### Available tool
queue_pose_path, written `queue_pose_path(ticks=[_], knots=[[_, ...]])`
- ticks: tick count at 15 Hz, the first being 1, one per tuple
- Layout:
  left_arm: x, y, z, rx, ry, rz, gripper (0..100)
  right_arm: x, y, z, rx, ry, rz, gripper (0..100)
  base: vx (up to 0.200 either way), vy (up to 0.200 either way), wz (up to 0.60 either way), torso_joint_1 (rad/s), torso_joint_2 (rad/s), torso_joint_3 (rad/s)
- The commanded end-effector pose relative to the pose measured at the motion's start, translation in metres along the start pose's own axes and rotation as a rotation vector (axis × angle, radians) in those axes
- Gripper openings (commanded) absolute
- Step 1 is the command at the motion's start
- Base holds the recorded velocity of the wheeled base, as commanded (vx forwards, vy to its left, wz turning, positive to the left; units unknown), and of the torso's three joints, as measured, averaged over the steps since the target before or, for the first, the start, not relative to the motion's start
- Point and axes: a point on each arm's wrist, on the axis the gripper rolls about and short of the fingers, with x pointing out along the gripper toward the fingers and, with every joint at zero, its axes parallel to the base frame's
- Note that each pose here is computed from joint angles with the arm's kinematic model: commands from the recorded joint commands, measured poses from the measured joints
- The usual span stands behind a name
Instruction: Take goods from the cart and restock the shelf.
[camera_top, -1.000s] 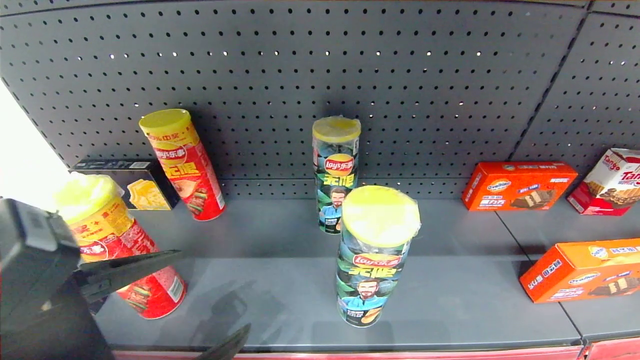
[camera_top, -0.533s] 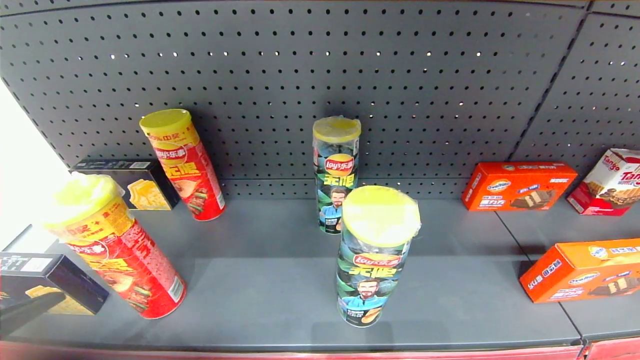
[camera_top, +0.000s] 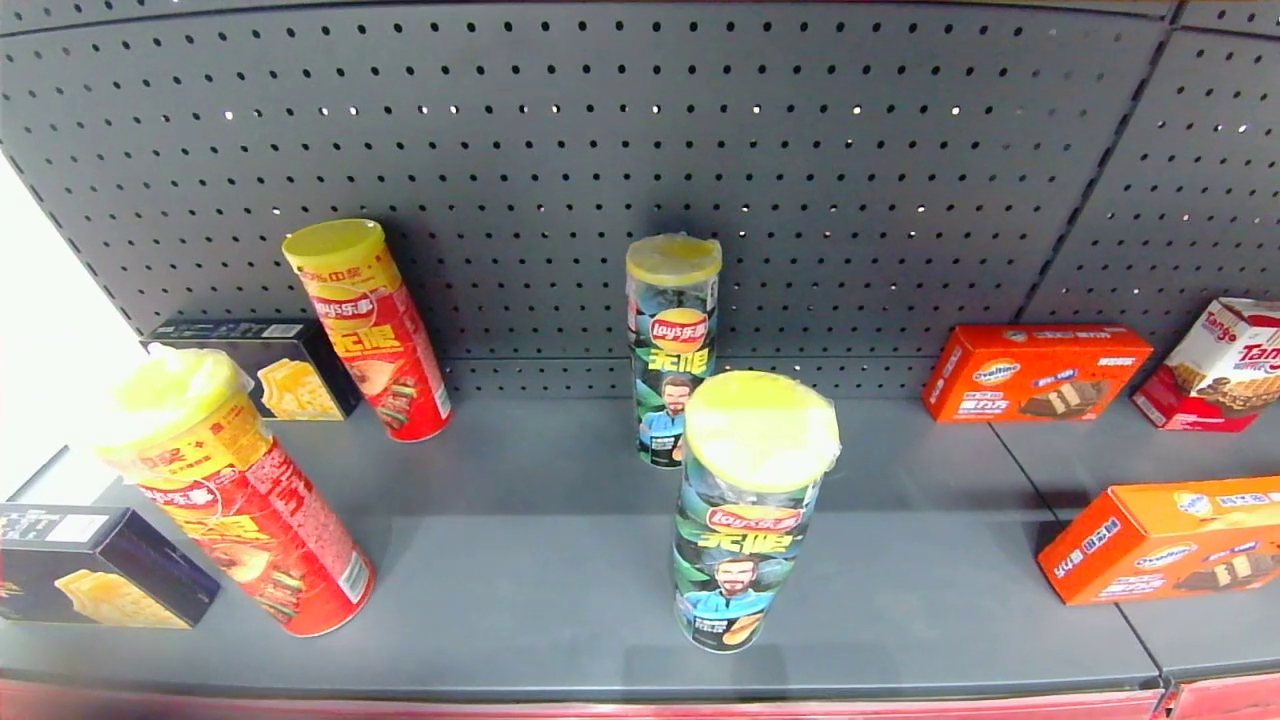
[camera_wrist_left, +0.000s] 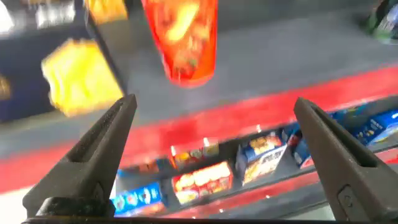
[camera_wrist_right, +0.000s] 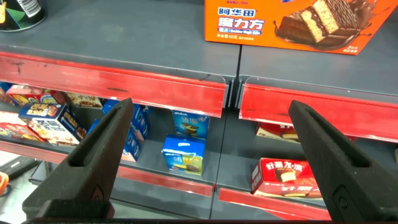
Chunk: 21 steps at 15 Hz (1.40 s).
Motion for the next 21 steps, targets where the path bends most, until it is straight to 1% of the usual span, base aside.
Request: queue_pose_path(ticks=[1,3,5,7,8,10,11,19,20,21], knots=[[-0.008,-0.003,-0.014,-0.005,-0.054,0.023,100,0.0,0.0,0.0,-0.001,0.0,0.0,100,0.0,0.0,0.0,0.0,0.0,0.0],[-0.008,-0.003,-0.014,-0.001,-0.057,0.023,100,0.0,0.0,0.0,-0.001,0.001,0.001,100,0.0,0.0,0.0,0.0,0.0,0.0],[-0.008,-0.003,-0.014,-0.009,-0.057,0.029,100,0.0,0.0,0.0,-0.001,0.001,0.001,100,0.0,0.0,0.0,0.0,0.0,0.0],[-0.008,-0.003,-0.014,0.003,-0.057,0.026,100,0.0,0.0,0.0,-0.001,0.001,0.001,100,0.0,0.0,0.0,0.0,0.0,0.0],[-0.008,-0.003,-0.014,0.007,-0.056,0.04,100,0.0,0.0,0.0,-0.001,0.001,0.001,100,0.0,0.0,0.0,0.0,0.0,0.0],[-0.008,-0.001,-0.015,0.01,-0.05,0.12,100,0.0,0.0,0.0,-0.001,0.001,0.001,100,0.0,0.0,0.0,0.0,0.0,0.0],[-0.008,-0.001,-0.015,0.009,-0.048,0.138,100,0.0,0.0,0.0,-0.001,0.0,0.0,100,0.0,0.0,0.0,0.0,0.0,0.0],[-0.008,-0.001,-0.015,0.011,-0.049,0.134,100,0.001,0.0,0.0,-0.009,0.012,0.011,100,0.0,0.0,0.0,0.0,0.0,0.0],[-0.008,-0.001,-0.015,0.009,-0.049,0.134,100,0.002,-0.001,0.043,0.016,-0.049,0.006,100,0.0,0.0,0.0,0.0,0.0,0.0],[-0.008,-0.001,-0.015,0.011,-0.049,0.134,100,0.018,-0.001,0.097,0.067,-0.043,0.029,100,0.0,0.0,0.0,0.0,0.0,0.0]])
